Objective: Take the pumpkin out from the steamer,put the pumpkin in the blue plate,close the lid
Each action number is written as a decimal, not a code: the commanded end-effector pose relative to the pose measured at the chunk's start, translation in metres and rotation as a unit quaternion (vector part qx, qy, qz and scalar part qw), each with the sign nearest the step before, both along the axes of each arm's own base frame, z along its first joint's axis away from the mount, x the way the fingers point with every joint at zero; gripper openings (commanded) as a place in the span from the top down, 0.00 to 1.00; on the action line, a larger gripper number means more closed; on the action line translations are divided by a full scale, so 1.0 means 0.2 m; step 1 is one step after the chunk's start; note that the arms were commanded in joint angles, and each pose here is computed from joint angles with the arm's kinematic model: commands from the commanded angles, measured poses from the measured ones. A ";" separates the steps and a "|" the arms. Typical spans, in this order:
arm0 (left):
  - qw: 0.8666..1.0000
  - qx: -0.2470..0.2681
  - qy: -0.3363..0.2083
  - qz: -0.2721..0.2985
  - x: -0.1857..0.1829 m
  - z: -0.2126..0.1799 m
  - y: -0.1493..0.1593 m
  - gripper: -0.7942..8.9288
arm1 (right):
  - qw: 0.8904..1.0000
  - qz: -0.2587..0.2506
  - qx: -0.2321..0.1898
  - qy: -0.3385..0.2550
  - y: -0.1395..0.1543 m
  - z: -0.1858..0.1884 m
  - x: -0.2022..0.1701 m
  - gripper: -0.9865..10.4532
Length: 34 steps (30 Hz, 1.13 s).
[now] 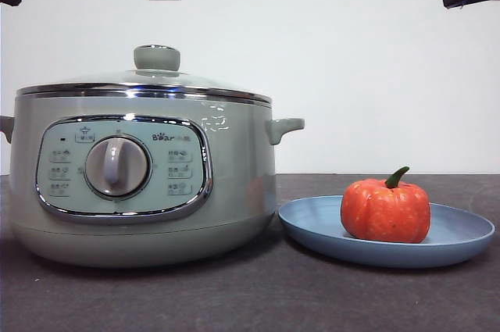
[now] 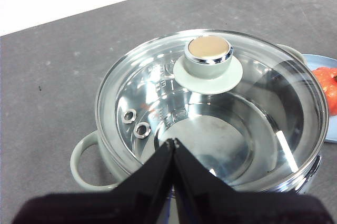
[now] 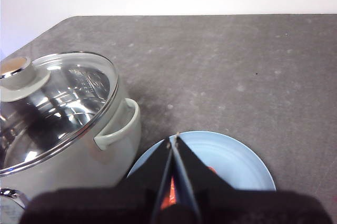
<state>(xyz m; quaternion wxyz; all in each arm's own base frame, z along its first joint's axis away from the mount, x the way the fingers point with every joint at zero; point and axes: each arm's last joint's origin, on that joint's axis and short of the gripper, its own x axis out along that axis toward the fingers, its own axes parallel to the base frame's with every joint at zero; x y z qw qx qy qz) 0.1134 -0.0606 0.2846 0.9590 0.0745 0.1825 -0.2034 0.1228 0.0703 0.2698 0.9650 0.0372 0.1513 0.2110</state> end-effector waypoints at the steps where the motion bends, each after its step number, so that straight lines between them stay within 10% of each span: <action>1: 1.000 -0.004 0.002 0.000 0.00 -0.01 0.00 0.92 | 1.000 -0.002 0.004 0.001 0.00 -0.01 0.00 0.93; 11: 0.996 -0.040 -0.065 0.046 -0.21 0.05 0.18 0.92 | 1.000 -0.003 0.004 0.001 0.00 -0.01 0.00 0.93; 19: 0.962 -0.068 -0.198 0.178 -0.27 -0.02 0.29 0.92 | 1.000 -0.002 0.004 0.002 0.00 -0.01 0.00 0.93; 34: 0.966 -0.045 -0.113 0.228 -0.07 -0.58 0.33 0.92 | 1.000 -0.002 0.004 0.002 0.00 -0.01 0.00 0.93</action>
